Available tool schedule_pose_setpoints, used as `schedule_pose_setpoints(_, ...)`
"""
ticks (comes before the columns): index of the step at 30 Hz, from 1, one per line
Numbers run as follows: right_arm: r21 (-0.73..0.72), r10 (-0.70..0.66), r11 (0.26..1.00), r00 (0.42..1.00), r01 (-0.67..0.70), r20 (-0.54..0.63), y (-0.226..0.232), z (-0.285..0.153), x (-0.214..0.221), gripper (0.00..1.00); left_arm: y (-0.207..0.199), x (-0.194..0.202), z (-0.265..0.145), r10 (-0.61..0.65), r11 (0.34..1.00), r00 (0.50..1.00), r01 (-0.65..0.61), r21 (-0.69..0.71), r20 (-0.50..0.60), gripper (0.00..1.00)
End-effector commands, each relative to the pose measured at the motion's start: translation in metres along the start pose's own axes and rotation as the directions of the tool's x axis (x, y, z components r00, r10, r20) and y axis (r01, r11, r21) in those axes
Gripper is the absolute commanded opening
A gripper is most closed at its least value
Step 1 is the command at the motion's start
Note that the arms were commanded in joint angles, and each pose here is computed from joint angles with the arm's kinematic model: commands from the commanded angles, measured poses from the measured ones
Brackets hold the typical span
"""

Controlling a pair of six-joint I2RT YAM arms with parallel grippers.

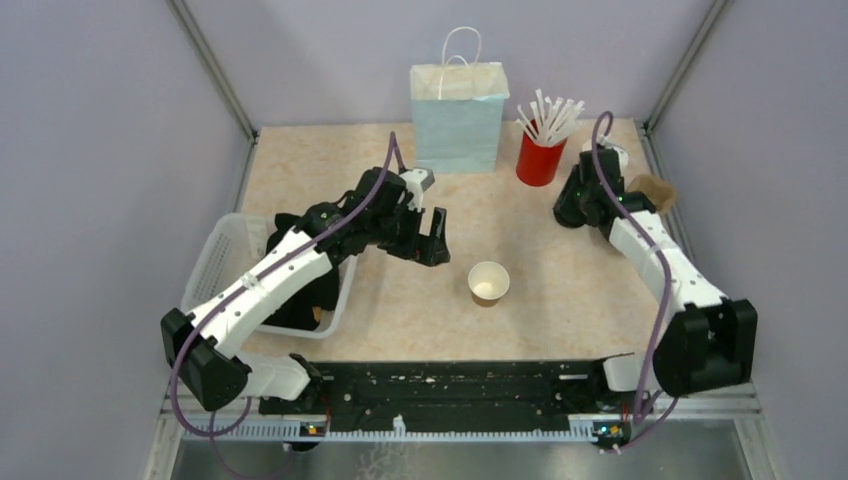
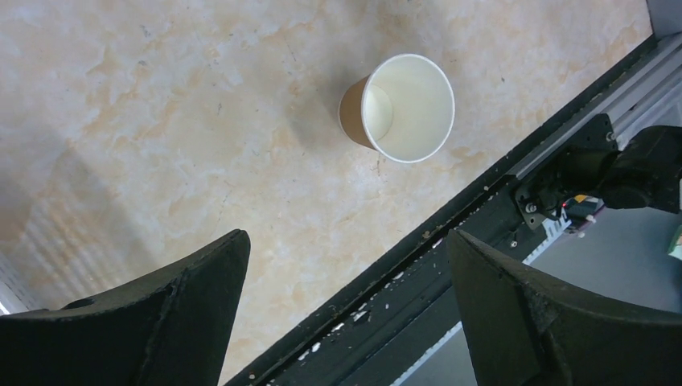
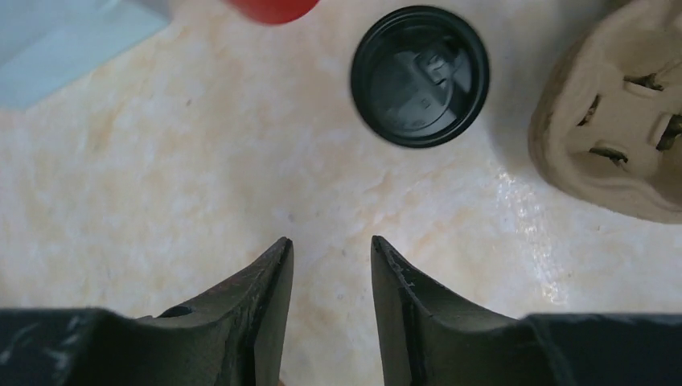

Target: Pack the takeout coffee

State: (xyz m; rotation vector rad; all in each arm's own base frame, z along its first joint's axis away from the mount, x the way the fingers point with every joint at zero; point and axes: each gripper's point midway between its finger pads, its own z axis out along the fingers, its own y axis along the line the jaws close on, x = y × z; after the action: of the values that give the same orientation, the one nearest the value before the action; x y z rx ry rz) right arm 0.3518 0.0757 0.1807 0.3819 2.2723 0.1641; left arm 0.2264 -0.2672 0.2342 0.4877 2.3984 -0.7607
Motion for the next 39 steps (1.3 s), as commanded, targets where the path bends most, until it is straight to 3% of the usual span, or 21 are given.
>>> schedule_pose_setpoints(1,0.093,0.246,0.964,0.968,-0.250,0.048,-0.030,0.048,-0.032,0.40,0.003,-0.014,-0.002,0.120,0.993,0.992,-0.120,-0.015,0.024,0.98)
schedule_pose_setpoints(3,0.095,0.274,0.955,0.959,-0.279,0.066,-0.039,0.069,-0.045,0.42,0.006,-0.012,0.000,0.147,0.989,0.989,-0.147,-0.019,0.012,0.99)
schedule_pose_setpoints(8,0.197,0.142,0.970,0.989,-0.145,0.029,-0.073,0.110,-0.062,0.41,0.012,-0.009,0.004,0.203,0.979,0.979,-0.203,-0.030,-0.001,0.98)
schedule_pose_setpoints(15,0.250,-0.022,0.968,1.000,0.025,-0.014,-0.109,0.131,-0.066,0.32,0.025,-0.004,0.009,0.208,0.974,0.978,-0.208,-0.084,-0.016,0.99)
schedule_pose_setpoints(30,0.203,-0.092,0.974,0.993,0.105,-0.072,-0.126,0.156,-0.054,0.14,0.021,-0.001,0.014,0.245,0.964,0.969,-0.248,-0.098,-0.043,0.99)
schedule_pose_setpoints(39,0.168,-0.104,0.979,0.991,0.118,-0.088,-0.121,0.159,-0.050,0.14,0.018,-0.003,0.017,0.243,0.965,0.969,-0.247,-0.089,-0.044,0.98)
